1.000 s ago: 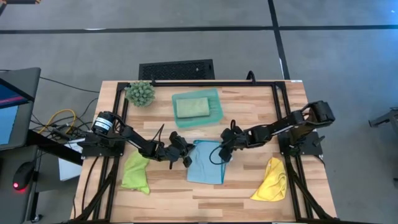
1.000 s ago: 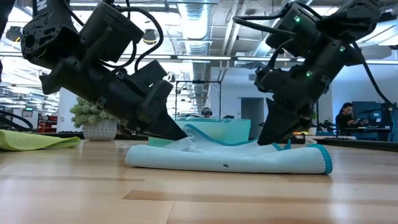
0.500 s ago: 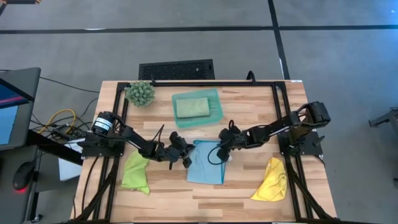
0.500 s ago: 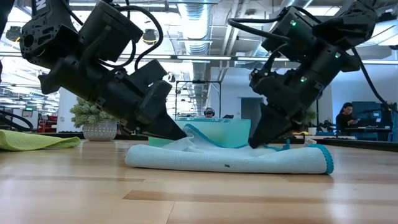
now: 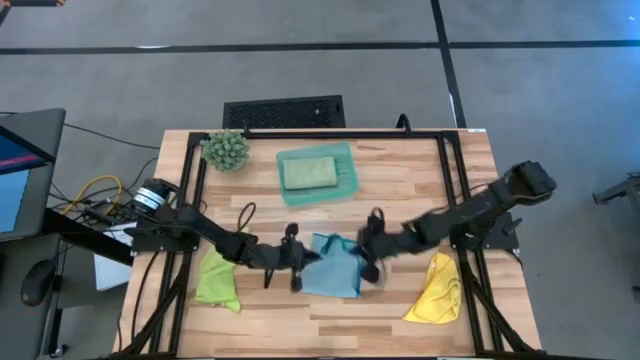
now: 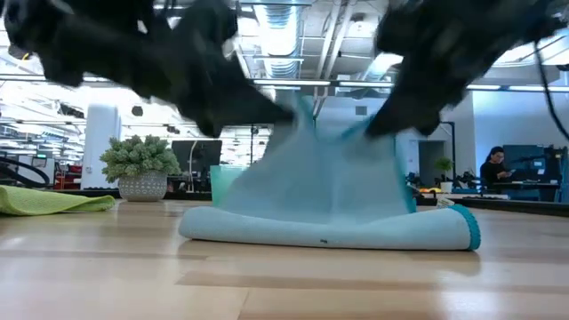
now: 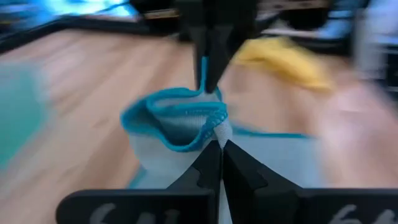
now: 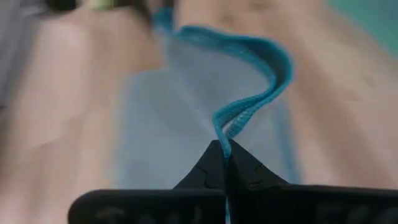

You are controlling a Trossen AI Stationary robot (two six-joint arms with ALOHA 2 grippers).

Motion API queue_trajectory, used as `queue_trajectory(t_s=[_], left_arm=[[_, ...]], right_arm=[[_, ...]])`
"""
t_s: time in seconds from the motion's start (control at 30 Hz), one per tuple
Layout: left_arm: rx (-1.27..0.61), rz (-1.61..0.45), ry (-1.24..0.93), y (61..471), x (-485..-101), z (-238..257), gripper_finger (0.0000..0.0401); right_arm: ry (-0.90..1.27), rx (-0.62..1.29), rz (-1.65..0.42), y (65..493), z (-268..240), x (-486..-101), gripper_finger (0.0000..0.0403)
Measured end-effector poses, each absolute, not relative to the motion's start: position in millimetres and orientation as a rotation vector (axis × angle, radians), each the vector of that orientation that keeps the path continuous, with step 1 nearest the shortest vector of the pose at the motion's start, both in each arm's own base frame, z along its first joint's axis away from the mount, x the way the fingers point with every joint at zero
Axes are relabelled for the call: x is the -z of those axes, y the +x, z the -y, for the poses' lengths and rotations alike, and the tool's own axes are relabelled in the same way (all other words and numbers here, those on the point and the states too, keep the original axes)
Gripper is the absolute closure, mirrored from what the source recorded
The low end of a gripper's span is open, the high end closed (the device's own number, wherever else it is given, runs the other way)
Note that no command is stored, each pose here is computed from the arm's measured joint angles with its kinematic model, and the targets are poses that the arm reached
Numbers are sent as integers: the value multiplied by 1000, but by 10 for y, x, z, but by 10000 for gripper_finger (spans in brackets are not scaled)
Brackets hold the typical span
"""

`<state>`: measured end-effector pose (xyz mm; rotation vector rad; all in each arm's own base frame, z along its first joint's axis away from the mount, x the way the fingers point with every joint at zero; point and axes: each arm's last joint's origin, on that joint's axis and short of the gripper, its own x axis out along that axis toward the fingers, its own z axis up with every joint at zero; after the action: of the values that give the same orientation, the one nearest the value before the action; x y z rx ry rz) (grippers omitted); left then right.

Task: Fold microfiber towels
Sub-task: Fold the blue towel

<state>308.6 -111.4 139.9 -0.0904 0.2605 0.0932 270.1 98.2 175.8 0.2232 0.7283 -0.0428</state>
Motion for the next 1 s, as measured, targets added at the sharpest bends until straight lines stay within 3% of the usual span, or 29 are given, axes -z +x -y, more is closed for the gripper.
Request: queue_trajectory(t_s=[0.27, 0.57, 0.73, 1.0], left_arm=[[388, -228, -130, 3119, -1810, 1772, 401], [456, -267, -99, 3203, -1714, 2408, 401], [244, -275, -12, 3252, -1702, 2490, 401], [-189, -477, 123, 3238, -1475, 2162, 401]], right_arm=[[161, -398, -576, 2205, -2014, -1973, 384], [182, -571, -510, 2066, -2477, -1779, 379], [161, -437, -549, 2238, -2347, -1765, 383], [191, -91, -637, 2463, -1844, -1748, 384]])
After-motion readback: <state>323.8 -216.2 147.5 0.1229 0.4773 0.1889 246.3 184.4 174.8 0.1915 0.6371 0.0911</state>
